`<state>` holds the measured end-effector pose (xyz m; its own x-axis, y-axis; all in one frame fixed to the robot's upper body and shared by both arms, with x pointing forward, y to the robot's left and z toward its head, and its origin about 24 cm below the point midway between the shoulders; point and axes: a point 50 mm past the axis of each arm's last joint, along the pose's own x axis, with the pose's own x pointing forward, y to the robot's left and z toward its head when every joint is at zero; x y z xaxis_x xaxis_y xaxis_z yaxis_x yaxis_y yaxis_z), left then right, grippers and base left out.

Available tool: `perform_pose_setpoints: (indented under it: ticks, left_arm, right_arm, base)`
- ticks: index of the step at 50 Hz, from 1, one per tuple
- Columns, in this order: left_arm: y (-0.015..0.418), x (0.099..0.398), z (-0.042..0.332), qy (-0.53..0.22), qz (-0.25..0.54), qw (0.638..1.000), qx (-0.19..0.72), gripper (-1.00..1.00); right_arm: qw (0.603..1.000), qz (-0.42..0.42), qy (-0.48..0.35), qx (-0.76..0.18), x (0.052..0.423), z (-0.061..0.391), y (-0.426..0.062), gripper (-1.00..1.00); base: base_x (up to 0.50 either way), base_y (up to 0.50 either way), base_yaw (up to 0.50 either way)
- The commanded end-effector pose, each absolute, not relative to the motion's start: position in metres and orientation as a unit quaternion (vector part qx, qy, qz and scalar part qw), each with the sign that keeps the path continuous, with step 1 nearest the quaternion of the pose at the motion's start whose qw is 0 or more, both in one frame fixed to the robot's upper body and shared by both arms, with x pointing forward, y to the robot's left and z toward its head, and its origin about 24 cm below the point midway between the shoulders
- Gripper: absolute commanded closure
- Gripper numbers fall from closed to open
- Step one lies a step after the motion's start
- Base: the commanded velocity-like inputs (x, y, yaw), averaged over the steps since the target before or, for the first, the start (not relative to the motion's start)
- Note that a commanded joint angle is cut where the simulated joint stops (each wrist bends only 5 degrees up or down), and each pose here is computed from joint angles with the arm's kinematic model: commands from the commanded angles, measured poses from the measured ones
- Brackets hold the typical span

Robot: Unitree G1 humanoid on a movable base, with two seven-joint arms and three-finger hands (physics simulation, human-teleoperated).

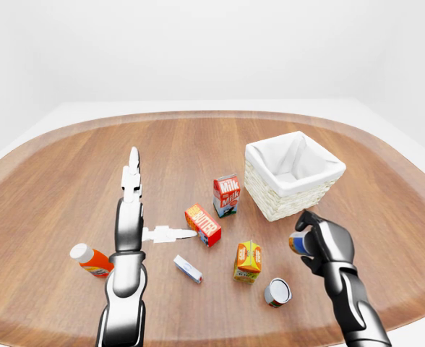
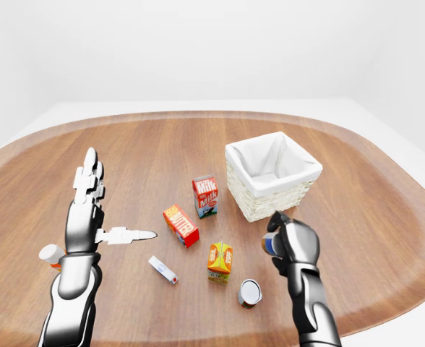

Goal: Pick up the alphabet soup and the tomato sauce, and put them in the basket.

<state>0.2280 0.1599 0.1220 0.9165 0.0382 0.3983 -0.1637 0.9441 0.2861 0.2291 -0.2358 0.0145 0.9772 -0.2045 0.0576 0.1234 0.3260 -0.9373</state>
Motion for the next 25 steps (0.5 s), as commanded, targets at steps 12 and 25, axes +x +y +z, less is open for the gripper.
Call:
perform_pose_setpoints:
  ticks: [12,25]
  left_arm:
    - [0.161,0.228,0.122,-0.197,0.055,0.966,0.159,-1.00]
    - [0.161,0.228,0.122,-0.197,0.055,0.966,0.159,-1.00]
  right_arm:
    - [0.844,-0.162,-0.062,-0.507,0.227,0.074,-0.226,1.00]
    - [0.850,-0.162,-0.122,-0.486,0.228,0.111,-0.218,1.00]
  base:
    - [0.00,0.00,0.00]
    - [0.00,0.00,0.00]
